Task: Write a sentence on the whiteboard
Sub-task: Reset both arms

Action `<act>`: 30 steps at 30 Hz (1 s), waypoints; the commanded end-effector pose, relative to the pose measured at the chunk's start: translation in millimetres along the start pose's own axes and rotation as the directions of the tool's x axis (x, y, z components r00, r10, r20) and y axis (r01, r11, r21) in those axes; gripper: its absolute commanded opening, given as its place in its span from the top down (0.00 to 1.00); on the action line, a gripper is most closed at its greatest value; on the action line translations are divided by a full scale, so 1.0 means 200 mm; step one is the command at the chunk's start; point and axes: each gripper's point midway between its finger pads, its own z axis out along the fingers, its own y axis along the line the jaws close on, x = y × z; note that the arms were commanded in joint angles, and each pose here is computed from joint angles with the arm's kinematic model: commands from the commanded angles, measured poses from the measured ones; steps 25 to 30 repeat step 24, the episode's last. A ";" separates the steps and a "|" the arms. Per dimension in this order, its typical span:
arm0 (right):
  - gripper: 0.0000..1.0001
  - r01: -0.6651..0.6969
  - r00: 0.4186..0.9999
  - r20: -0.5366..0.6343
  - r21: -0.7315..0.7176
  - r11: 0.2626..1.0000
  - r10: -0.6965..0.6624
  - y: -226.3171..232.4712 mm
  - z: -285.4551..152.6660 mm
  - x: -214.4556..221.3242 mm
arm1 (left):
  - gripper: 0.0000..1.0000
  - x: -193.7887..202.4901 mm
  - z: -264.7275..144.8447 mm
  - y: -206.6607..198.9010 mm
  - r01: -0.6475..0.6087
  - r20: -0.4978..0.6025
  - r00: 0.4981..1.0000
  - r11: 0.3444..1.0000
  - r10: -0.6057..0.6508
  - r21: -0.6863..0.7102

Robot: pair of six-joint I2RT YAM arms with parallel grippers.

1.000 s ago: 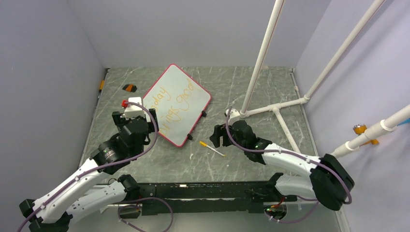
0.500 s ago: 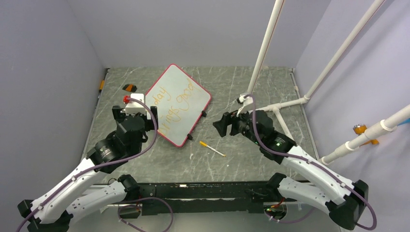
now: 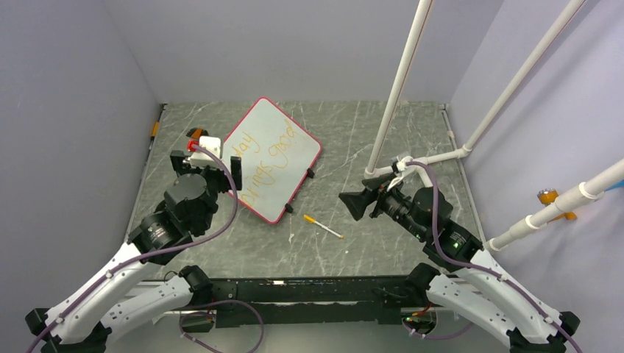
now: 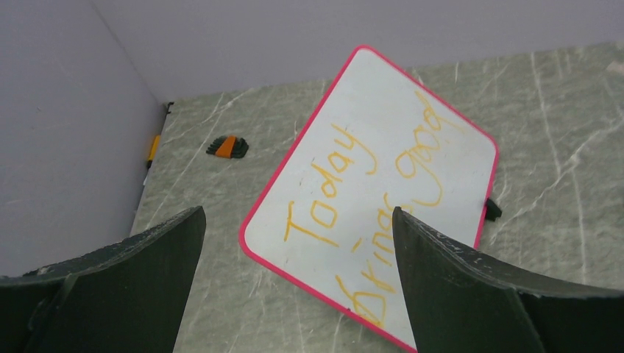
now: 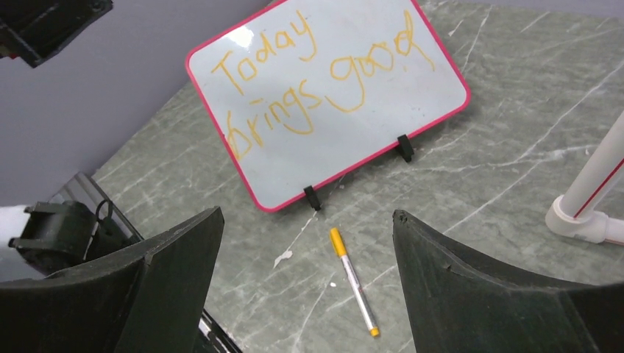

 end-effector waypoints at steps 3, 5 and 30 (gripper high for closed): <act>0.13 -0.025 1.000 -0.008 -0.029 0.999 0.025 0.00 -0.03 0.10 | 0.01 0.11 0.03 -0.06 0.035 -0.022 0.999 0.997 -0.034 0.067; 0.13 -0.032 0.999 -0.012 -0.020 0.999 0.032 -0.02 -0.04 0.12 | 0.01 0.13 0.04 -0.07 0.016 -0.037 0.999 0.998 -0.013 0.067; 0.10 -0.018 0.998 -0.060 -0.054 0.998 0.015 0.00 0.04 0.21 | 0.01 0.20 0.05 -0.09 -0.023 -0.068 0.997 0.996 0.029 0.081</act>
